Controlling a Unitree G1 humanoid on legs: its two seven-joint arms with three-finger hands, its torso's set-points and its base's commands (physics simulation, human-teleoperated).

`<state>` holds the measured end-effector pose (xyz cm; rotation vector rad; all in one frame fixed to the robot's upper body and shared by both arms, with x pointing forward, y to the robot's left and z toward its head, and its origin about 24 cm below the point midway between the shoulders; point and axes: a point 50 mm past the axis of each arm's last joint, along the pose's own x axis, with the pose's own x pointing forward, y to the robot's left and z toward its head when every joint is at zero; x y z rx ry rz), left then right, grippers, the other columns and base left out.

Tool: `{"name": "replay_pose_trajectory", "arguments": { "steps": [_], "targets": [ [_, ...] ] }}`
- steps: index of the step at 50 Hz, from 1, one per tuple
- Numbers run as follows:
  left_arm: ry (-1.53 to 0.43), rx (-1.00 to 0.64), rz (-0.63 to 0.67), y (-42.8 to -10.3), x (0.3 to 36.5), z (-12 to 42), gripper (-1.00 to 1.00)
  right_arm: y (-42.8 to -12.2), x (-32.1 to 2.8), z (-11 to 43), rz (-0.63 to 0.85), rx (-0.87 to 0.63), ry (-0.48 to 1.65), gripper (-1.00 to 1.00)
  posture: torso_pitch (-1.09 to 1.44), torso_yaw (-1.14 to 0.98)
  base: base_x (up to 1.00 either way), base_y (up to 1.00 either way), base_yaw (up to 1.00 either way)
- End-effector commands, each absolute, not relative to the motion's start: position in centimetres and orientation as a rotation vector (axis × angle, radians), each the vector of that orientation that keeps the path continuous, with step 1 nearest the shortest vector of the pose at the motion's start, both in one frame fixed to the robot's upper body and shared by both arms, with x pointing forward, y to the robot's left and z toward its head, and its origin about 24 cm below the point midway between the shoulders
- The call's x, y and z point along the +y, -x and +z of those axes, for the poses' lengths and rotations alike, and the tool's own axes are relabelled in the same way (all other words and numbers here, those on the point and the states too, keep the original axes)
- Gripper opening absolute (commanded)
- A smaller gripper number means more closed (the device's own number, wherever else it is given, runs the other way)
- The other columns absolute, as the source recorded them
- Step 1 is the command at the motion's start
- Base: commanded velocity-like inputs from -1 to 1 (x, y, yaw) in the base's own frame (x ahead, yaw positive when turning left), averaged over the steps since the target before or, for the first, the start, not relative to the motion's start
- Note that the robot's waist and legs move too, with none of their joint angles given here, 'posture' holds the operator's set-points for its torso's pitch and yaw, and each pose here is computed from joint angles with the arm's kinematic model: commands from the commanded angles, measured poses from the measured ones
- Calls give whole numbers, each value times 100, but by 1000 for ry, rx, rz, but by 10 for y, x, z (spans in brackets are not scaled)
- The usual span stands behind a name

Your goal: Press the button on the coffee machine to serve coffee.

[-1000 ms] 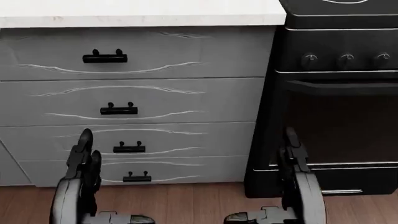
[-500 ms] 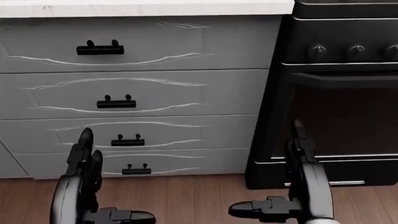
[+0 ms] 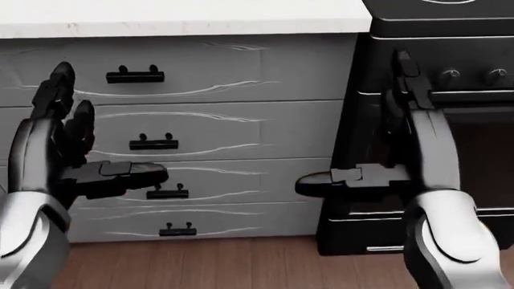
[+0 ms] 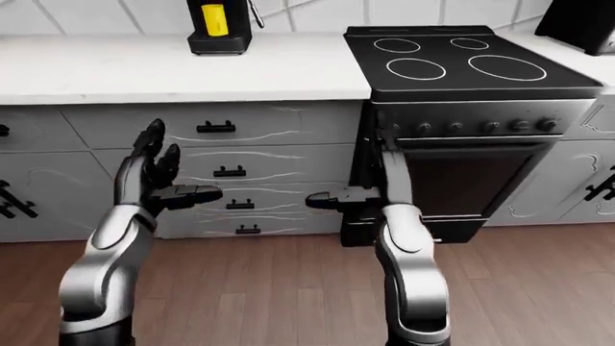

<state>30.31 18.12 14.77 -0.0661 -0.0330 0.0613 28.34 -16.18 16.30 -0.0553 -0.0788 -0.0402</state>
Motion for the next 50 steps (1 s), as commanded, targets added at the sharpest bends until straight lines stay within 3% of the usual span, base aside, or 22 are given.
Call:
{"name": "replay_pose_trajectory", "arguments": {
  "steps": [1,31,50],
  "targets": [
    [69,-104,61,-306,182,166,100,-283,-158,177,-11,-122,48,100,0,0,0,0,0],
    [38,-202,59,-326,189,281,100,-306,-171,300,-65,-214,94,100,0,0,0,0,0],
    [35,-236,59,-323,193,303,100,-305,-175,324,-72,-236,121,100,0,0,2,0,0]
  ]
}}
